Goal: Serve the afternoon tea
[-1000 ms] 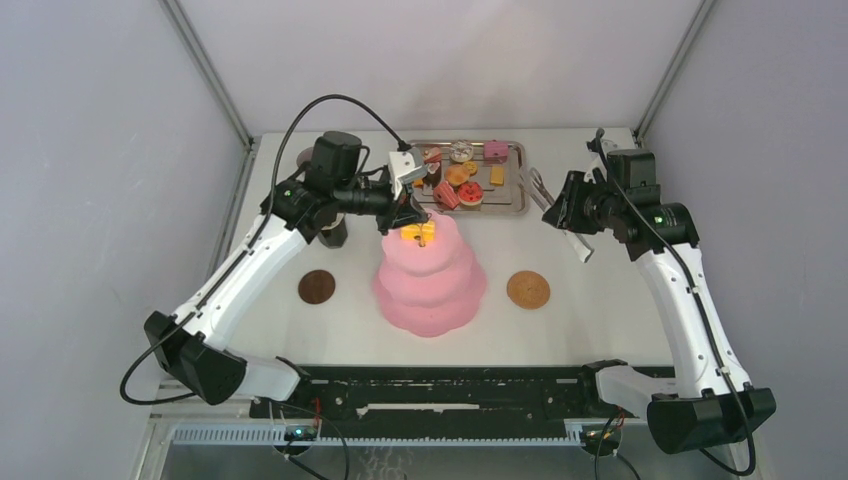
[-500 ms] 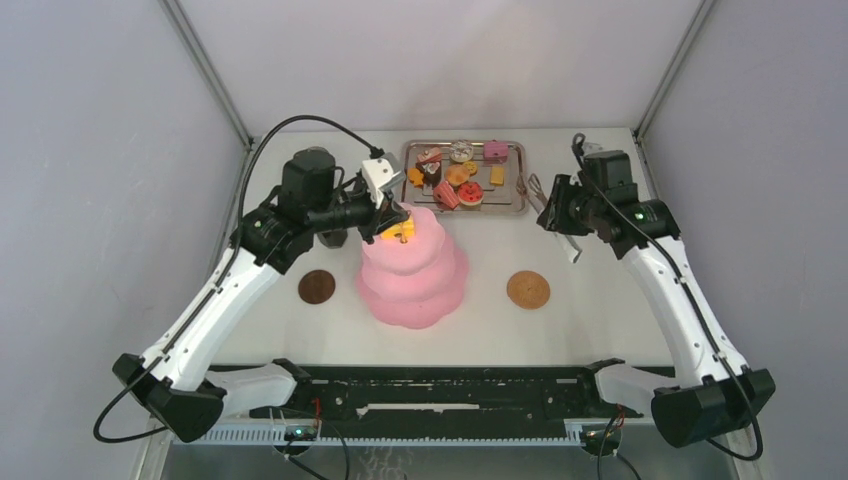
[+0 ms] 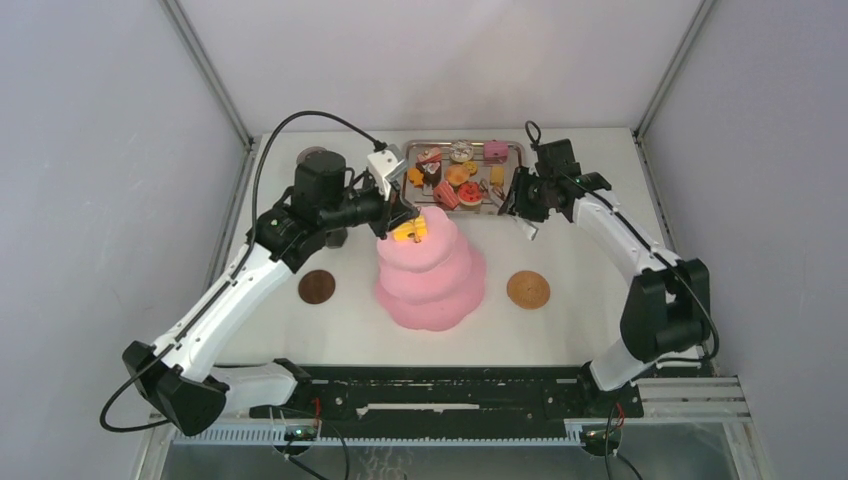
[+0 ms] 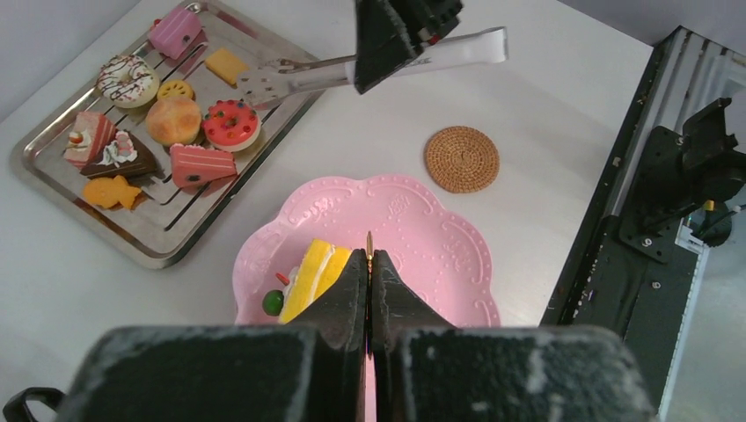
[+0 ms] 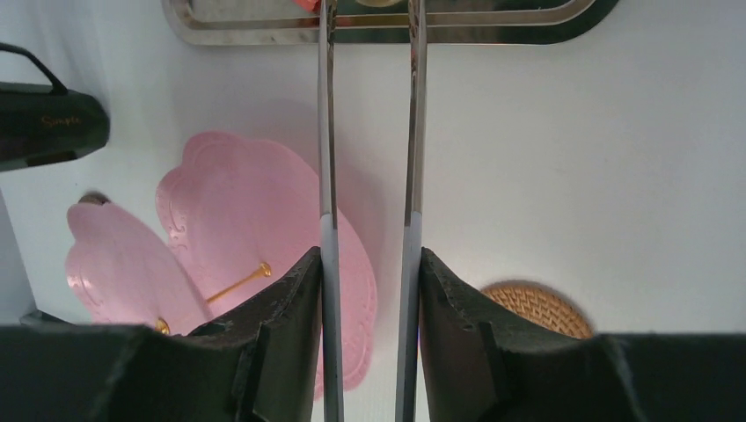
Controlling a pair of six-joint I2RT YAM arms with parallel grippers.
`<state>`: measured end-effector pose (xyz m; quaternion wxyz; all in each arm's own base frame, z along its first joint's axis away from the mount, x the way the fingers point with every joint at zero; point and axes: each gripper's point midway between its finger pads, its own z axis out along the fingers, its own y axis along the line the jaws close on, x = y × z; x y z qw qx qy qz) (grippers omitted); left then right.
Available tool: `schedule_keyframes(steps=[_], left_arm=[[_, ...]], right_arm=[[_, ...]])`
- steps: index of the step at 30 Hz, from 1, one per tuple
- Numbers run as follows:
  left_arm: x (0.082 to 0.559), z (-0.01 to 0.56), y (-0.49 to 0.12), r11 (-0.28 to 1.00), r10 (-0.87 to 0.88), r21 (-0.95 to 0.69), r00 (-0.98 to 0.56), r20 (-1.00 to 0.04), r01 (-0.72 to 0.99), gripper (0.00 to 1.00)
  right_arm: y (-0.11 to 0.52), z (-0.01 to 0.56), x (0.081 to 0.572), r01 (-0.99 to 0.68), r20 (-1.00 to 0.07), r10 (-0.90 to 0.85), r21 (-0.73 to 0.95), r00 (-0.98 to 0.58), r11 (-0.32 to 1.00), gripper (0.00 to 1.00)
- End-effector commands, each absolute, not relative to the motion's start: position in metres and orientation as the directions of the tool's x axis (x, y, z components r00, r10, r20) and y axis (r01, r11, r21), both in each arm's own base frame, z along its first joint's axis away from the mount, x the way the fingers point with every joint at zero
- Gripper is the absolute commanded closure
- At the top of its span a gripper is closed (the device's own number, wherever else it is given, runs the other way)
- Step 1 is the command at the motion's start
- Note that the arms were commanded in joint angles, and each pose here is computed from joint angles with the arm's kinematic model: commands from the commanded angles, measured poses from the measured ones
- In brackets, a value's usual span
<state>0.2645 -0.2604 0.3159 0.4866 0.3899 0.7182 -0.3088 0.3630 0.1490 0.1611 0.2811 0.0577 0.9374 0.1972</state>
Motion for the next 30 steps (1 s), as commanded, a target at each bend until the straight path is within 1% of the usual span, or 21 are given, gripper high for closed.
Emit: schedule_keyframes(steps=[1, 6, 9, 13, 24, 30], left_arm=[[0.265, 0.352, -0.279, 0.453, 0.157, -0.058, -0.144, -0.977, 0.890, 0.98], [0.268, 0.345, -0.280, 0.463, 0.184, -0.060, -0.162, -0.970, 0.884, 0.97], [0.267, 0.341, -0.279, 0.460, 0.212, -0.057, -0.172, -0.962, 0.886, 1.00], [0.264, 0.337, -0.273, 0.468, 0.250, -0.039, -0.174, -0.953, 0.883, 1.00], [0.258, 0.345, -0.265, 0.478, 0.254, -0.010, -0.149, -0.956, 0.878, 1.00], [0.257, 0.347, -0.265, 0.476, 0.255, -0.009, -0.148, -0.956, 0.879, 1.00]], right_arm=[[0.163, 0.181, 0.398, -0.009, -0.545, 0.322, 0.518, -0.774, 0.855, 0.52], [0.158, 0.168, 0.414, 0.043, -0.521, 0.370, 0.535, -0.769, 0.844, 0.51], [0.156, 0.160, 0.420, 0.063, -0.505, 0.388, 0.545, -0.771, 0.836, 0.50], [0.154, 0.153, 0.426, 0.075, -0.477, 0.404, 0.570, -0.780, 0.818, 0.50], [0.169, 0.139, 0.431, 0.069, -0.404, 0.403, 0.631, -0.822, 0.773, 0.50], [0.174, 0.143, 0.430, 0.051, -0.399, 0.399, 0.651, -0.826, 0.757, 0.50]])
